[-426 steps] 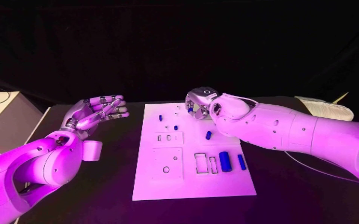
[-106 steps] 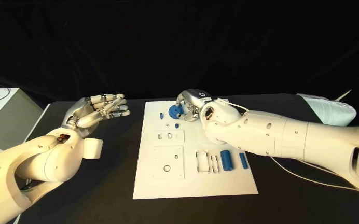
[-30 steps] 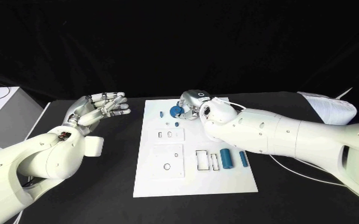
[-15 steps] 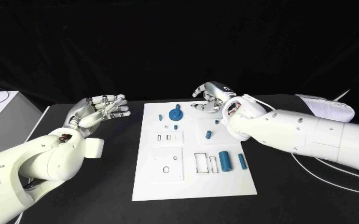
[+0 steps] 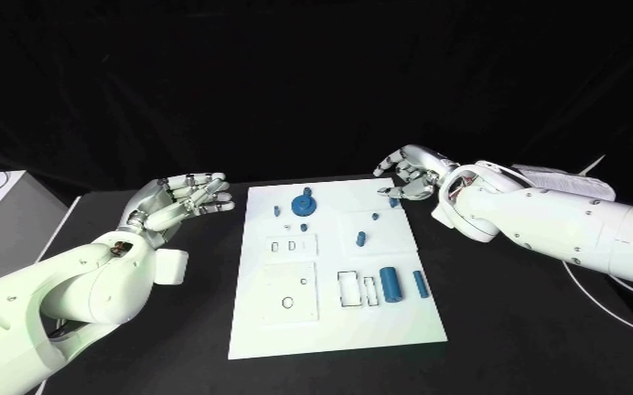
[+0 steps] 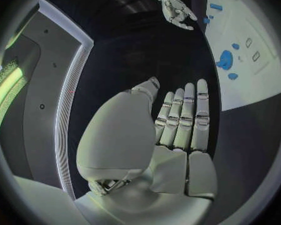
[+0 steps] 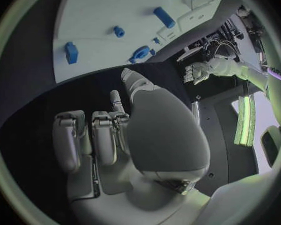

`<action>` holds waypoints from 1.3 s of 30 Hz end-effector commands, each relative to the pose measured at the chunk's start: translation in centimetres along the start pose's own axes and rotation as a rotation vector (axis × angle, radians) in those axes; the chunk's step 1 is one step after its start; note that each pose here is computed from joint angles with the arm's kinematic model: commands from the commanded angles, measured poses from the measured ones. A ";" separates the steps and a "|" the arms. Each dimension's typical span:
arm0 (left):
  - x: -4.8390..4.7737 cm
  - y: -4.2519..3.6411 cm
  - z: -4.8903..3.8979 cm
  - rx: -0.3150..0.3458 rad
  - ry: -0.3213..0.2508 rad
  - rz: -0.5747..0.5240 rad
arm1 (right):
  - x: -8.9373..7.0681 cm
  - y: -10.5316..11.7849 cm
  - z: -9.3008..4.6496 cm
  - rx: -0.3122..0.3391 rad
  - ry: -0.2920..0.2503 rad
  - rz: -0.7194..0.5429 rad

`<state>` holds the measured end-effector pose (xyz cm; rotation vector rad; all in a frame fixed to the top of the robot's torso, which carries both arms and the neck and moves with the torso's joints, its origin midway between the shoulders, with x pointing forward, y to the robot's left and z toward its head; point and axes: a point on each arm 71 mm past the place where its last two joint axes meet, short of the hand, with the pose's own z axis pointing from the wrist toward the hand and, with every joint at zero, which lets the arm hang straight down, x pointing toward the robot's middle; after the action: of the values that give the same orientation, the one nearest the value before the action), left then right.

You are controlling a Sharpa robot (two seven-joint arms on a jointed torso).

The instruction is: Assemble the parts on the task board

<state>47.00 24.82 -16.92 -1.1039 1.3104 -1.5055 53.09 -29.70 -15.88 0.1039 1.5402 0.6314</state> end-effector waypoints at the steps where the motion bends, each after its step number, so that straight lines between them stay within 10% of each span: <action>1: 0.26 0.19 -0.04 0.004 0.020 -0.012 | 0.2 -0.7 -0.3 -0.032 0.087 -0.013; 39: -0.08 0.51 -0.29 -0.004 0.011 -0.008 | 2.0 -4.8 -0.5 0.097 0.118 -0.091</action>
<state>46.81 25.13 -17.56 -1.1162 1.3182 -1.4953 53.92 -33.02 -19.71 0.0788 1.6767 0.5141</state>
